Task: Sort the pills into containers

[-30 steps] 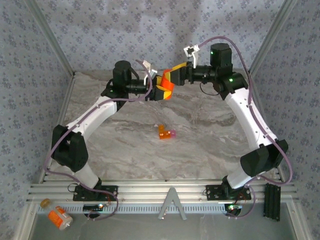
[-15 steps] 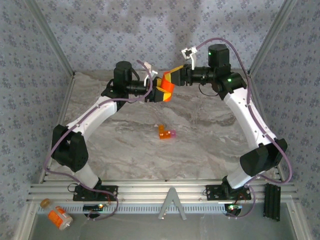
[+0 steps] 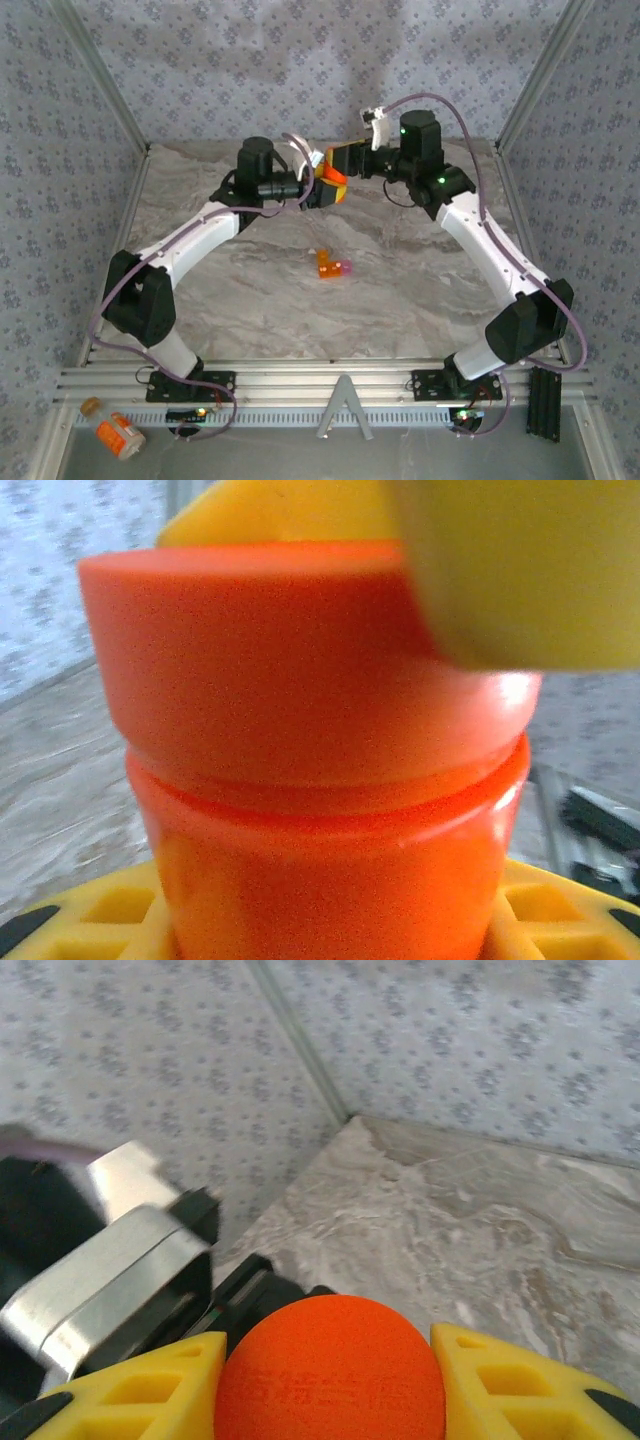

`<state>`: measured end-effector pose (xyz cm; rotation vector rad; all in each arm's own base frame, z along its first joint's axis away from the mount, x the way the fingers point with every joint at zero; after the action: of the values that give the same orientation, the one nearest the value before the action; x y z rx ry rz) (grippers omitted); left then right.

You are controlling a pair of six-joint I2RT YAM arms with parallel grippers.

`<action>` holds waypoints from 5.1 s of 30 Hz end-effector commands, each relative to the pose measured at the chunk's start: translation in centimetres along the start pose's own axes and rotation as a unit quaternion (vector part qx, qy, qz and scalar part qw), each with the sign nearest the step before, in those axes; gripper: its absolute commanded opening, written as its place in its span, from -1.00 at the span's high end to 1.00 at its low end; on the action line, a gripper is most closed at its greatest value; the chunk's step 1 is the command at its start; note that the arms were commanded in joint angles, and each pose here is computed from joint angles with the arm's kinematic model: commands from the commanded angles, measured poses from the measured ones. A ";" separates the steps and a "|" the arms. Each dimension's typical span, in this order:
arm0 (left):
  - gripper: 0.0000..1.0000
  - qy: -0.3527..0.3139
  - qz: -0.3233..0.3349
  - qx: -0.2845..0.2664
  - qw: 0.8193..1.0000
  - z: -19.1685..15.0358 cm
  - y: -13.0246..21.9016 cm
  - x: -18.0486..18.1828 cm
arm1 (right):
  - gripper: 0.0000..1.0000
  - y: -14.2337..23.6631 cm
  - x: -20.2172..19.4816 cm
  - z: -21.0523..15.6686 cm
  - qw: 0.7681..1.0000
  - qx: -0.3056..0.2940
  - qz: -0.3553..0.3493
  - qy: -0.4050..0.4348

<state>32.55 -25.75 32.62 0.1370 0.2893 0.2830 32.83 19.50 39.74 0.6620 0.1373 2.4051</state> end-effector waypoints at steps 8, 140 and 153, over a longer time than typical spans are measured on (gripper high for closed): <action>1.00 -0.208 0.066 -0.029 0.976 2.3 -3.6 -7.3 | 0.34 -4.4 -0.8 -3.8 0.991 -0.002 -0.065 -0.113; -0.99 0.067 0.318 -0.085 0.942 -2.7 8.3 0.2 | 0.29 4.8 -10.9 -18.2 0.919 -0.101 -0.379 -0.017; -1.00 0.096 0.337 -0.044 0.935 -3.5 8.1 0.9 | 0.15 2.7 -12.3 -23.5 0.888 -0.078 -0.453 -0.012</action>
<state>29.90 -17.57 29.72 0.1171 0.4160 0.9588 27.83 11.26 14.41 0.4490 0.2689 1.5300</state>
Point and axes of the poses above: each hand's point on the last joint's axis, 136 mm out from that joint toward the fingers, its own y axis back along the fingers, its own x axis along the line the jaws close on, z = x × y, the point moved 10 cm from there along y, back along the fingers, and after that the axes turned 1 degree about y, right-handed, at the moved point
